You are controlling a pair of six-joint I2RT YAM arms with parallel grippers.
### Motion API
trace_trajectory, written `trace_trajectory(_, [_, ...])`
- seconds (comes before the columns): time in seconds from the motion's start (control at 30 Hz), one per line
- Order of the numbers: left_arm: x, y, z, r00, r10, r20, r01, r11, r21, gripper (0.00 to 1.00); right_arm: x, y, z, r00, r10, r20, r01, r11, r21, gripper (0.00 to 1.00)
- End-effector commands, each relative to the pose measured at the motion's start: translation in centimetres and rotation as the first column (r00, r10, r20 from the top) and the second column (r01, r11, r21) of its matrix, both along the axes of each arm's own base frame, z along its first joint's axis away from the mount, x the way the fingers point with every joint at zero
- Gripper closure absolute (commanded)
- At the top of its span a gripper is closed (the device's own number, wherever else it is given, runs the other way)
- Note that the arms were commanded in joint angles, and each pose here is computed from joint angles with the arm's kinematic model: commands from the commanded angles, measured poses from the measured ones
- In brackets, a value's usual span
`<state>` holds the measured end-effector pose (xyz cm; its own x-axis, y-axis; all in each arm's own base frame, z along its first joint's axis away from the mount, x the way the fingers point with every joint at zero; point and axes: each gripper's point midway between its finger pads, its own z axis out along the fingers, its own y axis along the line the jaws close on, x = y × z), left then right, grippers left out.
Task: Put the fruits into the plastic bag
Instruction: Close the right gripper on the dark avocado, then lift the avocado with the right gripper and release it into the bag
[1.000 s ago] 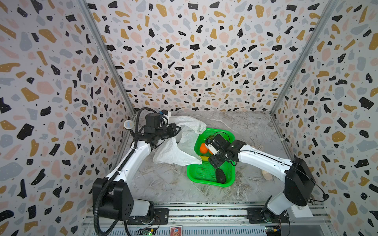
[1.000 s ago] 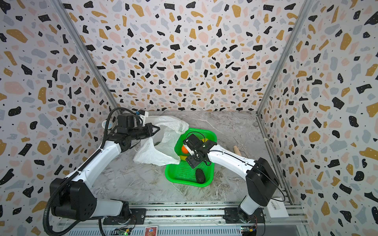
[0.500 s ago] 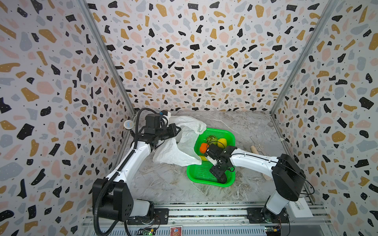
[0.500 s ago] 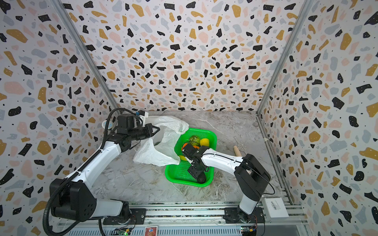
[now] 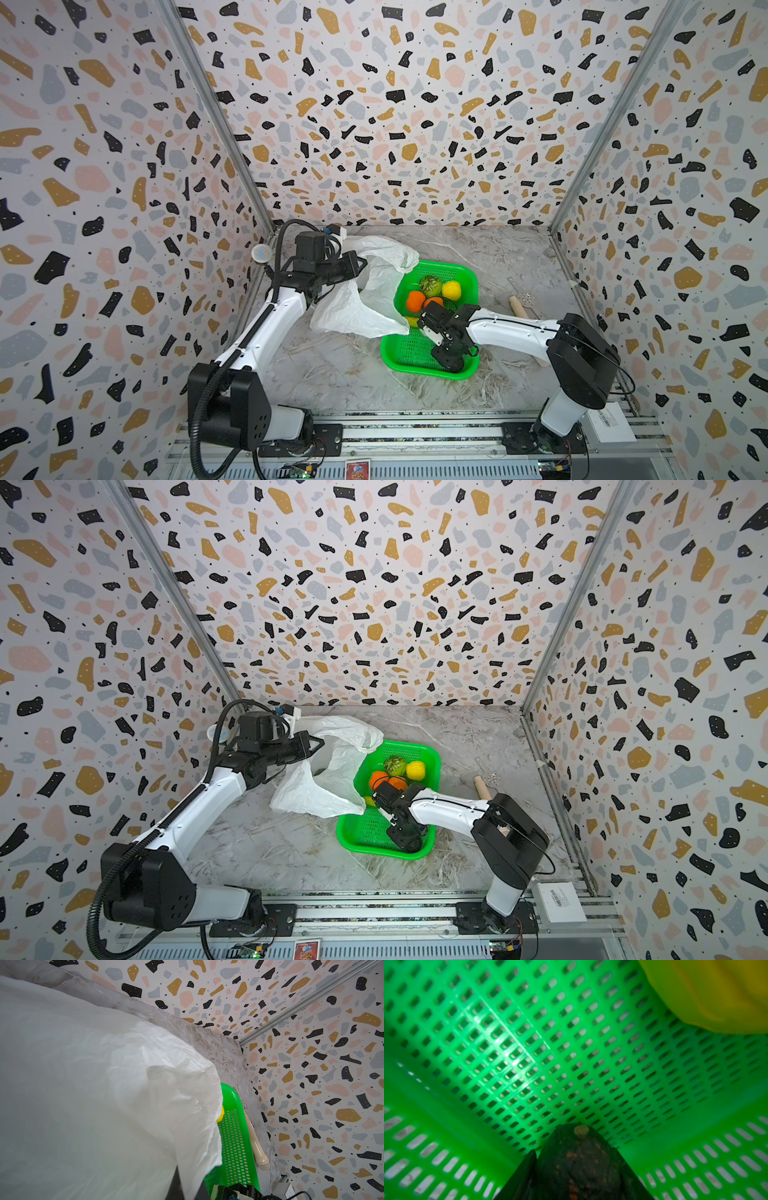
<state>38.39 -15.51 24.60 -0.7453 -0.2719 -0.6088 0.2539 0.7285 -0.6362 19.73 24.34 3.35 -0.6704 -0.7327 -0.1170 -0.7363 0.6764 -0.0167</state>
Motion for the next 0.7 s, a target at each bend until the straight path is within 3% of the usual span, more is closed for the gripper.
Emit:
trace_trajectory(0.0, [-0.1, -0.1, 0.7, 0.999, -0.011, 0.032, 0.011, 1.000, 0.001, 1.00, 1.1, 1.6, 2.6, 0.999, -0.012, 0.046, 0.008, 0.995, 0.100, 0.61])
trace_trajectory(0.1, [-0.2, -0.1, 0.7, 1.000, -0.008, 0.030, 0.008, 1.000, 0.001, 1.00, 3.2, 3.0, 5.7, 0.993, -0.039, 0.114, 0.017, 0.982, 0.187, 0.73])
trace_trajectory(0.2, [-0.2, -0.1, 0.9, 1.000, -0.006, 0.031, 0.006, 1.000, -0.002, 1.00, 5.3, 4.9, 9.9, 0.978, -0.047, 0.203, -0.012, 0.959, 0.282, 0.73])
trace_trajectory(0.37, [-0.5, 0.0, 1.3, 0.999, 0.000, 0.040, 0.001, 1.000, -0.008, 1.00, 7.8, 9.2, 17.9, 0.947, -0.060, 0.316, -0.102, 0.876, 0.472, 0.72])
trace_trajectory(0.5, [-0.8, 0.0, 1.7, 0.999, 0.002, 0.050, -0.001, 1.000, -0.022, 1.00, 9.3, 12.3, 21.3, 0.949, -0.065, 0.309, -0.140, 0.790, 0.597, 0.71])
trace_trajectory(0.67, [-1.0, 0.0, 2.6, 0.998, 0.015, 0.068, -0.011, 0.999, -0.050, 1.00, 11.5, 17.3, 21.9, 0.974, -0.033, 0.225, -0.146, 0.669, 0.728, 0.71])
